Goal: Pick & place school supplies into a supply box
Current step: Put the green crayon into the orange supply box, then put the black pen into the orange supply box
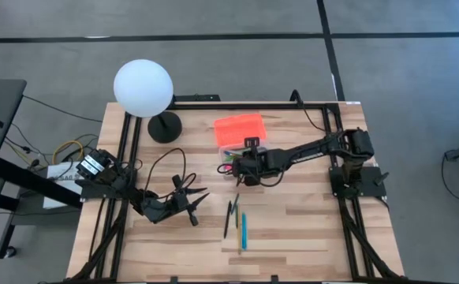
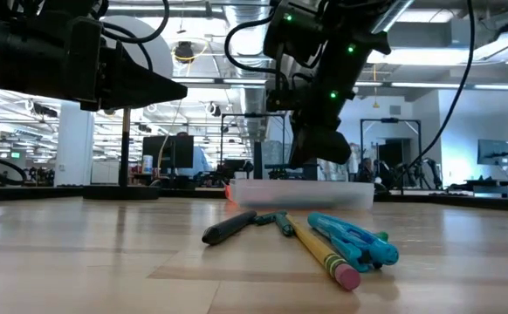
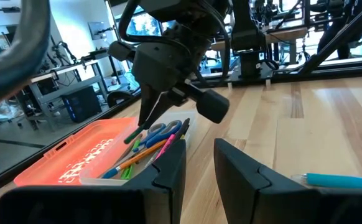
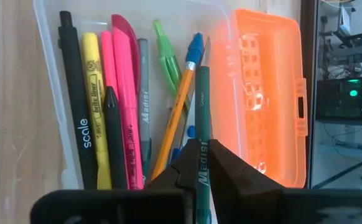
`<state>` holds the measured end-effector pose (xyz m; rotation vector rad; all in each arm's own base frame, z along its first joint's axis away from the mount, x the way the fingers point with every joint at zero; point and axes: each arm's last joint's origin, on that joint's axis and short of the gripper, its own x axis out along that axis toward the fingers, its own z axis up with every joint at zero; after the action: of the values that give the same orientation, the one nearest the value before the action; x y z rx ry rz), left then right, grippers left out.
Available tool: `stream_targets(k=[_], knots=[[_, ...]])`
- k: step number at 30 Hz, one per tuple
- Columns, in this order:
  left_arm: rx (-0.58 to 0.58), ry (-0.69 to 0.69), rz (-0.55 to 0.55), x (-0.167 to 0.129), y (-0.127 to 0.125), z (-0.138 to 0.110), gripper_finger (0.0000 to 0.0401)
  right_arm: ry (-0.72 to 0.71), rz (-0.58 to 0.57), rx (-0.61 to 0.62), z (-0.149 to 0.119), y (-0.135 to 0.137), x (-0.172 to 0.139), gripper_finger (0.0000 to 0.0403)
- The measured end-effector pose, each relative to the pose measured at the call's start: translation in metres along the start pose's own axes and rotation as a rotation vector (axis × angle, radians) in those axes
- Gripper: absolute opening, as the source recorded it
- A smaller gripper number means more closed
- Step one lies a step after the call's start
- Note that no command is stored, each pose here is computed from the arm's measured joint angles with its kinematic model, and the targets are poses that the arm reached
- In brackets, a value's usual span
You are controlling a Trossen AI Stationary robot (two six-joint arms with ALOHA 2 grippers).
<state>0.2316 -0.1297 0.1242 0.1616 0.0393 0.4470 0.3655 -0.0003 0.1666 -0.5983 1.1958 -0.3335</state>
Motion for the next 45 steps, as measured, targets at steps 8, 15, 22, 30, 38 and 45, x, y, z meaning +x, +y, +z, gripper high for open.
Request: stream_targets(k=[8,15,22,30,38,45], knots=[[0.001,0.0,0.0,0.0,0.0,0.0,0.0077,0.004,-0.002,0.047,-0.001,-0.002,0.001,0.0033],[0.001,0.001,0.0,0.0,0.0,0.0,0.0077,0.012,-0.006,0.092,-0.002,-0.006,0.004,0.0075],[0.017,0.014,-0.002,0.0,0.0,-0.002,0.0077,0.001,-0.009,0.071,0.0,0.002,-0.002,0.0107],[0.004,0.017,-0.011,0.0,-0.001,-0.003,0.0077,0.024,0.005,0.012,-0.002,0.013,-0.009,0.0112],[-0.005,0.02,-0.06,0.0,-0.003,-0.004,0.0077,-0.058,0.023,0.115,-0.019,0.0,-0.035,0.0112],[-0.003,0.035,-0.061,-0.001,-0.003,-0.006,0.0077,-0.284,0.044,0.168,-0.061,0.004,-0.094,0.0111]])
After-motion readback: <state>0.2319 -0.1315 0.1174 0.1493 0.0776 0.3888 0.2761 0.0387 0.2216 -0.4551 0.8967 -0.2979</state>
